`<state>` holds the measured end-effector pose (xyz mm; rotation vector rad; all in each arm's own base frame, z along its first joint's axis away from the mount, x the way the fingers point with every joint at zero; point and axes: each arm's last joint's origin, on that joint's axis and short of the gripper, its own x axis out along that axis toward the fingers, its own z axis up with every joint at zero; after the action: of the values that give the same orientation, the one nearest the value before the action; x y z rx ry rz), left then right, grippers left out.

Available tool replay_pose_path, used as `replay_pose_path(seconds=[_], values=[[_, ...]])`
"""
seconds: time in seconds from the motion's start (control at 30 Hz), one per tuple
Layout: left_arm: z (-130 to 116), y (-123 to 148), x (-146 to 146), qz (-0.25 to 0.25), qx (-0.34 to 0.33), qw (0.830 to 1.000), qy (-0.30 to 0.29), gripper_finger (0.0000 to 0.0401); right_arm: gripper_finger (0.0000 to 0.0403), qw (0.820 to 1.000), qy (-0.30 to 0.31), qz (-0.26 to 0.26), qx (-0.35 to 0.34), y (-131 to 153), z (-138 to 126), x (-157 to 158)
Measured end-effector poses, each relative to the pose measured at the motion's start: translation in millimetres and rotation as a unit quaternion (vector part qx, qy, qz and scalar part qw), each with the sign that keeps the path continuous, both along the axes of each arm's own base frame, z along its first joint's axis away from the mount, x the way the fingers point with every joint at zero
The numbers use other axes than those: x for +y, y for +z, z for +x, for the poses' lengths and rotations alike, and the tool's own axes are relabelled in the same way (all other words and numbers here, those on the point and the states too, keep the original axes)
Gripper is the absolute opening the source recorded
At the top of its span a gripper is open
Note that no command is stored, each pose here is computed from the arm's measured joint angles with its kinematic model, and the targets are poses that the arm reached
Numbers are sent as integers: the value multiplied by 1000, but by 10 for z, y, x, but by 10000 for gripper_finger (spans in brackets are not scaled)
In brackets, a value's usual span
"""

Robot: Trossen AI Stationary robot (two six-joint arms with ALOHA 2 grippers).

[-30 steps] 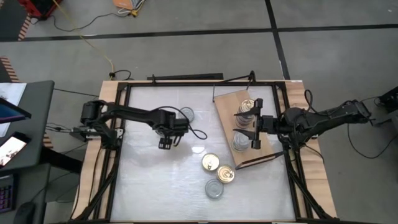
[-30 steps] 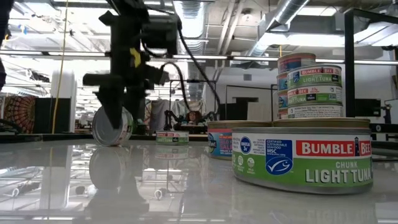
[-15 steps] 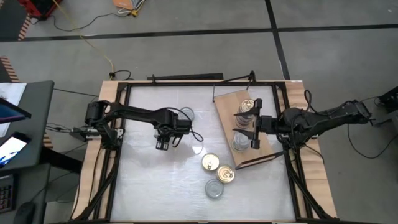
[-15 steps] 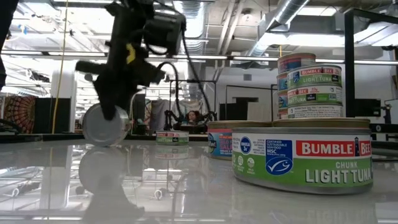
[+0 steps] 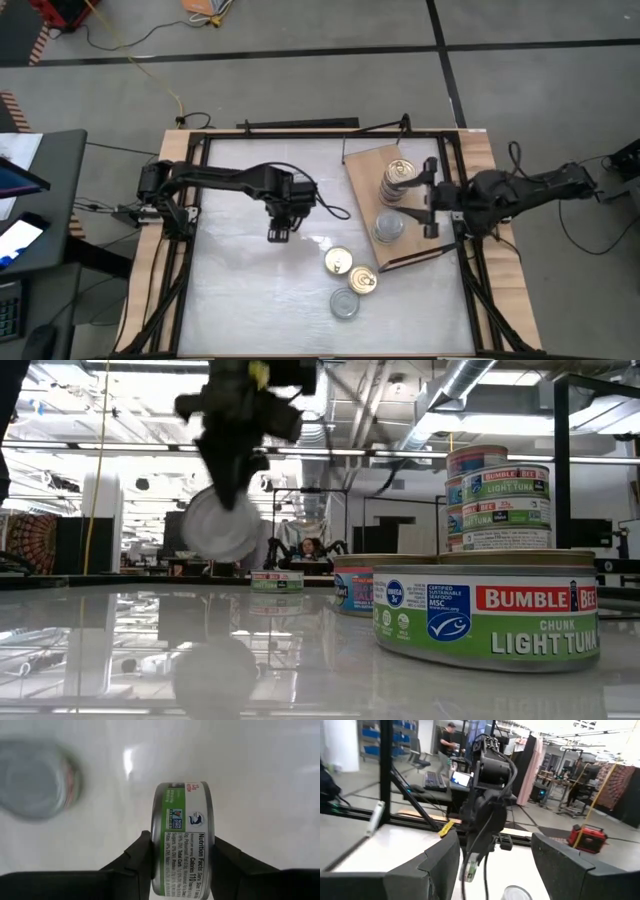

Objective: Stack canned seafood by type on shelf
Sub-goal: Stack the green tuna can on the green tuna can on the shelf

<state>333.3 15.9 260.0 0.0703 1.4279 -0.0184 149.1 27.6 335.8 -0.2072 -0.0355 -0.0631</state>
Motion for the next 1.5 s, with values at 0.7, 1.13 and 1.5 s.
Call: replay_pose_path(seconds=[0.7,1.13,1.5], values=[[804,683,-81,-235,-549,800,59,136,272,996,71,47,-14,55,-321,94],[1238,-80,-115,-325,-599,711,171,140,272,995,89,31,-44,118,-489,71],[1418,-289,-59,-374,-570,697,221,141,272,995,91,12,-39,108,-493,77]])
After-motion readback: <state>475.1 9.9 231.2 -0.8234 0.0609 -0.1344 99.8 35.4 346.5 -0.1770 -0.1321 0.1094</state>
